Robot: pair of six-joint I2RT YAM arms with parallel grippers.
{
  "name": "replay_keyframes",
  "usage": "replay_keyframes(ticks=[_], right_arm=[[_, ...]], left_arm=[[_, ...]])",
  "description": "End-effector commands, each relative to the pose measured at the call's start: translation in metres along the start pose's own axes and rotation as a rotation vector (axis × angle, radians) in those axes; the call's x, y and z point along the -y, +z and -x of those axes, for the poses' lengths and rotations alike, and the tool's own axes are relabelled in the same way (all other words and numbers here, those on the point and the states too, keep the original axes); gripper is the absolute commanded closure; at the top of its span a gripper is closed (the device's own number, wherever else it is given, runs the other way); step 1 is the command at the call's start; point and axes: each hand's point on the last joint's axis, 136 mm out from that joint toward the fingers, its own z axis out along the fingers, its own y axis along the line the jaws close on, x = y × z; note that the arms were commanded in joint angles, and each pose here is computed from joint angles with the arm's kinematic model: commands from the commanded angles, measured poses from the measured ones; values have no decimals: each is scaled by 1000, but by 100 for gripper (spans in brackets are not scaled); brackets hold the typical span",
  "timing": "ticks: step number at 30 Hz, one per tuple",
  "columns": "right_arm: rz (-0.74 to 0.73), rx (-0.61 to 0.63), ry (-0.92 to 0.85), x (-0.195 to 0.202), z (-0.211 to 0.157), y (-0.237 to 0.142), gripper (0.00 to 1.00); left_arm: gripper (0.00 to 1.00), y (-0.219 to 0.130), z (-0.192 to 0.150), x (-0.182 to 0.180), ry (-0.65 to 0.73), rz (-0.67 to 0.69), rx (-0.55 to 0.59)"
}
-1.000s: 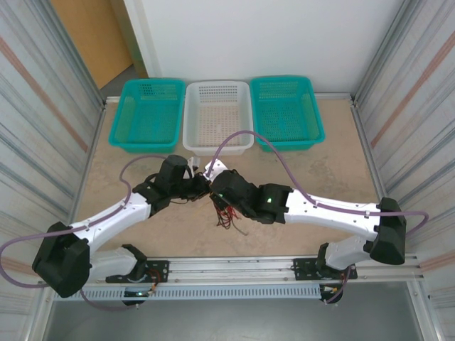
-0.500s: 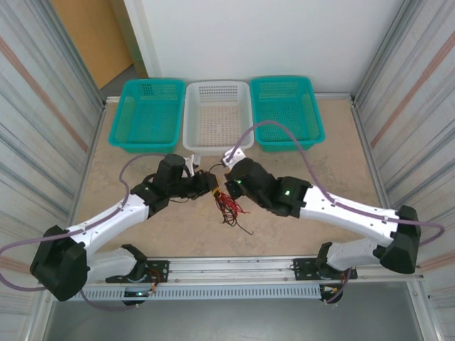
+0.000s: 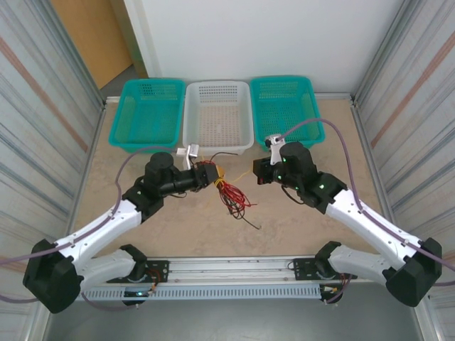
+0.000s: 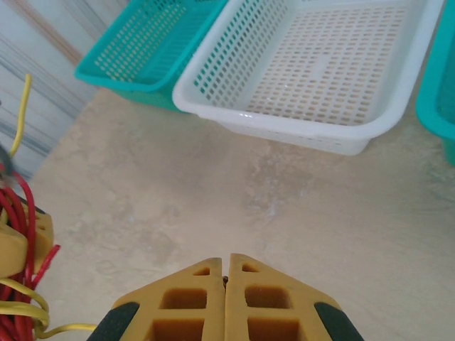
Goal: Untangle the cables
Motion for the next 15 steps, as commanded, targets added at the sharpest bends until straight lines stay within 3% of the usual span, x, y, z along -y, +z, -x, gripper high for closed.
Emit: replay_keyframes(ticks=[1, 9, 15], right_arm=[[0, 46, 90, 12, 6, -4, 100], [95, 82, 248, 16, -3, -1, 100], [148, 97, 398, 21, -26, 10, 100]], left_arm=[[100, -17, 5, 55, 43, -196, 25], [100, -36, 27, 103, 45, -350, 155], [100, -70, 57, 136, 75, -482, 395]])
